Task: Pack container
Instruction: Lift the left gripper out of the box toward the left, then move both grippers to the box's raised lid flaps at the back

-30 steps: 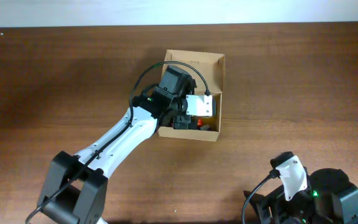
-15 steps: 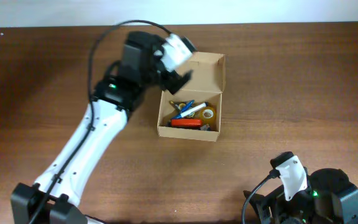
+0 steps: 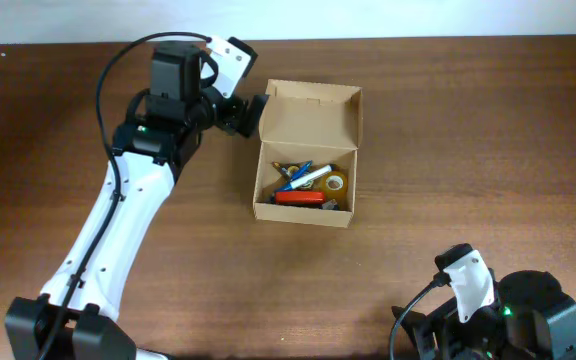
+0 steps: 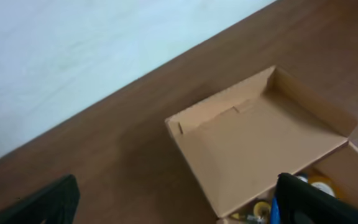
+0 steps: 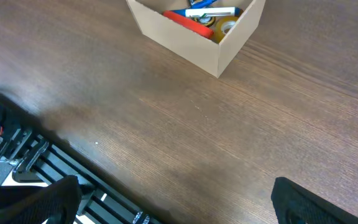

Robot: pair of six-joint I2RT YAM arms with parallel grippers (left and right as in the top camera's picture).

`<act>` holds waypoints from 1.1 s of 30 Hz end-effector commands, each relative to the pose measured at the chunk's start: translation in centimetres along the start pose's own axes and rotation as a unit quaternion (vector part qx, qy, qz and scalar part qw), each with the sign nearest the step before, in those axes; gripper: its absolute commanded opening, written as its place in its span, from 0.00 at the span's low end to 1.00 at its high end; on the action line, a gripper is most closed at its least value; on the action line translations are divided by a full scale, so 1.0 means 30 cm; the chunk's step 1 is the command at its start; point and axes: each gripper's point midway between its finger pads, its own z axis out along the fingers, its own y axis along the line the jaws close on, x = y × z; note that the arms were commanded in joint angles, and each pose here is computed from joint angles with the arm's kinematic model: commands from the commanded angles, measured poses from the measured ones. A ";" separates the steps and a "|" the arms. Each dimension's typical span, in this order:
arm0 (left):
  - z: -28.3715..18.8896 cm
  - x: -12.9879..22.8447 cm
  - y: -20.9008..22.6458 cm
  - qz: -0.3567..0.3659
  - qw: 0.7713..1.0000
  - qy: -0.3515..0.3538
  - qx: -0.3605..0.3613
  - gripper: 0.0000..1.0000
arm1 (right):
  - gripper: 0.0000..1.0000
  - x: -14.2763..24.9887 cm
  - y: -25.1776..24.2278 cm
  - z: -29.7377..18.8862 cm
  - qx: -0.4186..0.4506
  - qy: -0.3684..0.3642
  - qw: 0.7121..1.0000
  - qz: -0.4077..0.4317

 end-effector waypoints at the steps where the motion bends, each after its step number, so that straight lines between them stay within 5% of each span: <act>1: -0.013 -0.006 0.010 -0.009 1.000 -0.002 -0.001 0.66 | 0.99 -0.005 0.034 -0.003 -0.029 -0.005 1.000 -0.003; 5: -0.014 0.003 0.040 -0.010 1.000 0.005 -0.026 0.02 | 0.99 -0.037 0.041 -0.004 -0.035 -0.023 0.999 -0.007; 13: -0.004 0.056 0.112 -0.083 0.995 0.023 -0.045 0.02 | 0.95 -0.241 0.032 -0.010 -0.031 -0.129 0.991 0.019; 15: 0.017 0.070 0.124 -0.108 0.993 0.021 -0.031 0.02 | 0.78 -0.282 0.008 0.013 -0.014 -0.134 0.991 0.020; 17: 0.045 0.076 0.124 -0.131 0.991 0.014 -0.004 0.02 | 0.41 -0.320 -0.023 0.049 0.006 -0.132 0.991 0.029; 19: 0.075 0.085 0.130 -0.151 0.988 0.010 0.011 0.02 | 0.18 -0.360 -0.070 0.094 0.037 -0.129 0.989 0.054; 21: 0.103 0.098 0.141 -0.165 0.986 0.011 0.011 0.02 | 0.11 -0.406 -0.105 0.146 0.057 -0.128 0.988 0.062; 33: 0.300 0.163 0.160 -0.241 0.970 0.022 0.034 0.02 | 0.03 -0.576 -0.396 0.483 0.028 -0.118 0.981 0.150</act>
